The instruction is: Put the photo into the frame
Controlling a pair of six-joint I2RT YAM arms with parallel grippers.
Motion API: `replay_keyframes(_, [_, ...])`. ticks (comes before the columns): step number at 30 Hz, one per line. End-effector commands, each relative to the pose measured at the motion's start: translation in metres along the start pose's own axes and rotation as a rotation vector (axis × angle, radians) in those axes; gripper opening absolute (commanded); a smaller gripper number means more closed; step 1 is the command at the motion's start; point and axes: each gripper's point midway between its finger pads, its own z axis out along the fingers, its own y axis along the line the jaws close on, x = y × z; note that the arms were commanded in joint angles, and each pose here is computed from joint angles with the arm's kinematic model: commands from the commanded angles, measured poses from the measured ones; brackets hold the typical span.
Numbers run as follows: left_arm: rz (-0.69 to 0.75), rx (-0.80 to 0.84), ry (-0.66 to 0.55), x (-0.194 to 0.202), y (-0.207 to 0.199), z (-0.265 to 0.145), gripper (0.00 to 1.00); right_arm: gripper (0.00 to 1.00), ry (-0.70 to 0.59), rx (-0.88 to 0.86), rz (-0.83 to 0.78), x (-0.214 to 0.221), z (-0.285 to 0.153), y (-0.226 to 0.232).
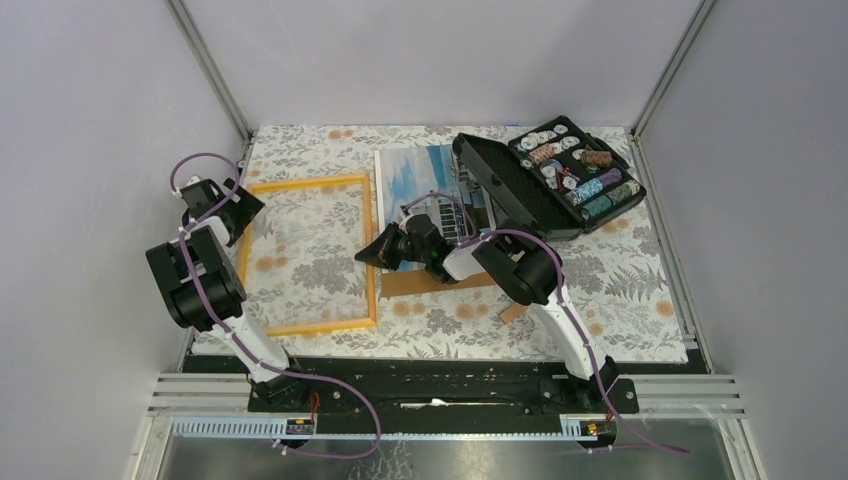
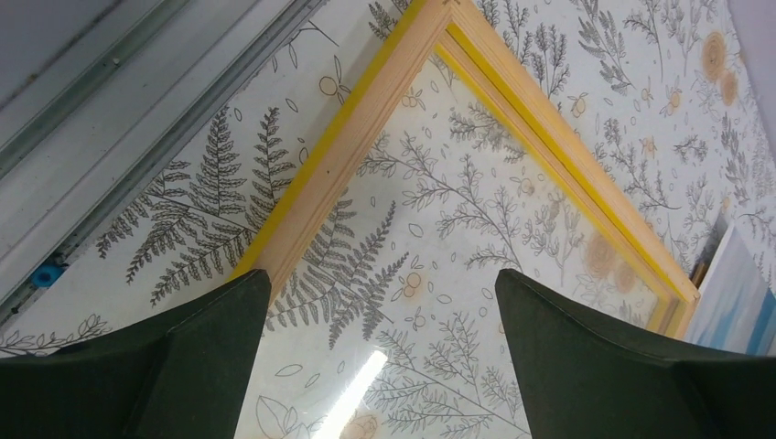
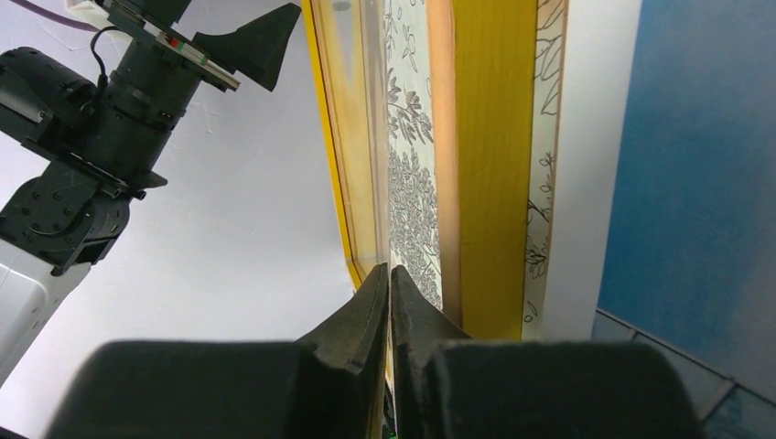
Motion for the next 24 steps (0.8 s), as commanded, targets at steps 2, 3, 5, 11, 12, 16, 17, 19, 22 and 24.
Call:
replay_keyframes(2, [-0.042, 0.018, 0.037, 0.008, 0.001, 0.009, 0.99, 0.11, 0.009, -0.012, -0.055, 0.001, -0.003, 0.005])
replay_keyframes(3, [-0.049, 0.024, 0.04, 0.01, 0.0, 0.009, 0.99, 0.12, 0.006, -0.004, -0.061, 0.001, -0.003, 0.003])
replay_keyframes(5, [-0.063, 0.044, 0.045, 0.013, -0.003, 0.008, 0.99, 0.13, -0.001, 0.014, -0.075, -0.001, -0.003, -0.001])
replay_keyframes(11, [-0.07, 0.142, -0.004, -0.002, -0.031, -0.018, 0.99, 0.25, 0.012, 0.039, -0.117, 0.001, -0.003, -0.005])
replay_keyframes(12, [-0.064, 0.166, -0.034, -0.008, -0.037, -0.026, 0.99, 0.27, 0.017, 0.04, -0.127, 0.002, -0.003, -0.004])
replay_keyframes(16, [-0.026, 0.146, -0.13, -0.029, -0.039, -0.04, 0.99, 0.33, 0.021, 0.068, -0.157, 0.003, -0.007, -0.005])
replay_keyframes(17, [-0.016, 0.116, -0.138, -0.031, -0.034, -0.038, 0.99, 0.34, 0.02, 0.075, -0.165, 0.002, -0.008, -0.005])
replay_keyframes(19, [-0.005, 0.053, -0.15, -0.035, -0.019, -0.033, 0.99, 0.35, 0.027, 0.083, -0.182, 0.003, -0.009, -0.003])
replay_keyframes(22, [-0.024, 0.015, -0.159, -0.038, 0.0, -0.028, 0.99, 0.38, 0.033, 0.094, -0.195, 0.005, -0.012, -0.003])
replay_keyframes(24, [-0.021, -0.003, -0.155, -0.038, 0.007, -0.024, 0.99, 0.4, 0.029, 0.107, -0.207, 0.004, -0.014, -0.005])
